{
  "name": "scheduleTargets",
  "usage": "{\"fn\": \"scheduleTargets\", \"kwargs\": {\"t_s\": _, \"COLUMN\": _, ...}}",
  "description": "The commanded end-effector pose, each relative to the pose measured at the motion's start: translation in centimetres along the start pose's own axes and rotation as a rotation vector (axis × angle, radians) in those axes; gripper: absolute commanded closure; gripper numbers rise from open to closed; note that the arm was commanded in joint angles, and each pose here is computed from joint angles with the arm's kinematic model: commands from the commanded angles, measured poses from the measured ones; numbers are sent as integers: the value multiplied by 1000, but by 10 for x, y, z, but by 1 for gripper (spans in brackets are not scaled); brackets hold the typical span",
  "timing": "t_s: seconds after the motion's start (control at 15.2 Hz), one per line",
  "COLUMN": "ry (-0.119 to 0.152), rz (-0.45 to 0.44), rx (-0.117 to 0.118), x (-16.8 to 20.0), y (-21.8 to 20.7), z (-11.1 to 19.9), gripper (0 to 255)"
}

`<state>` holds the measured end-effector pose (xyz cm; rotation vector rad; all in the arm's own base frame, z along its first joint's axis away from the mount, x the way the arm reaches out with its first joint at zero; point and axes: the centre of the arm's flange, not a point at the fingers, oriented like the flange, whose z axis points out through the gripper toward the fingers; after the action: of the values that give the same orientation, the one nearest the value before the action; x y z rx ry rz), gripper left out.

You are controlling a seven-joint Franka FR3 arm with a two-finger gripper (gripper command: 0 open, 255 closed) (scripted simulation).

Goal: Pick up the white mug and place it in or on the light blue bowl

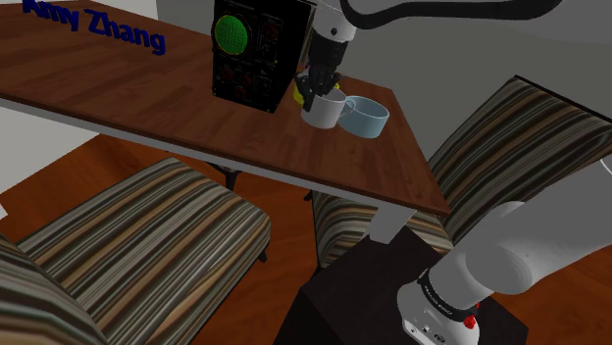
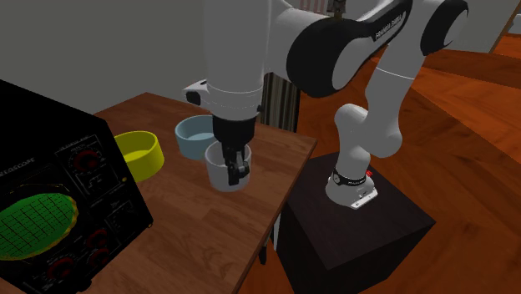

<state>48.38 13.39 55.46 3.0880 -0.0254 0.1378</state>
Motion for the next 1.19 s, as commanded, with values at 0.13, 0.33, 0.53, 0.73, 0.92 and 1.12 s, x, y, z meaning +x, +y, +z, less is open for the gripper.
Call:
{"fn": "scheduleTargets", "kwargs": {"t_s": 0.13, "ry": 0, "rz": 0, "rx": 0, "x": 1, "y": 2, "z": -21, "gripper": 255}}
{"fn": "scheduleTargets", "kwargs": {"t_s": 0.33, "ry": 0, "rz": 0, "rx": 0, "x": 3, "y": 3, "z": -37, "gripper": 255}}
{"fn": "scheduleTargets", "kwargs": {"t_s": 0.53, "ry": 0, "rz": 0, "rx": 0, "x": 4, "y": 4, "z": -52, "gripper": 255}}
{"fn": "scheduleTargets", "kwargs": {"t_s": 0.73, "ry": 0, "rz": 0, "rx": 0, "x": 6, "y": 17, "z": -59, "gripper": 255}}
{"fn": "scheduleTargets", "kwargs": {"t_s": 0.92, "ry": 0, "rz": 0, "rx": 0, "x": 10, "y": 56, "z": -58, "gripper": 255}}
{"fn": "scheduleTargets", "kwargs": {"t_s": 1.12, "ry": 0, "rz": 0, "rx": 0, "x": 15, "y": 96, "z": -58, "gripper": 255}}
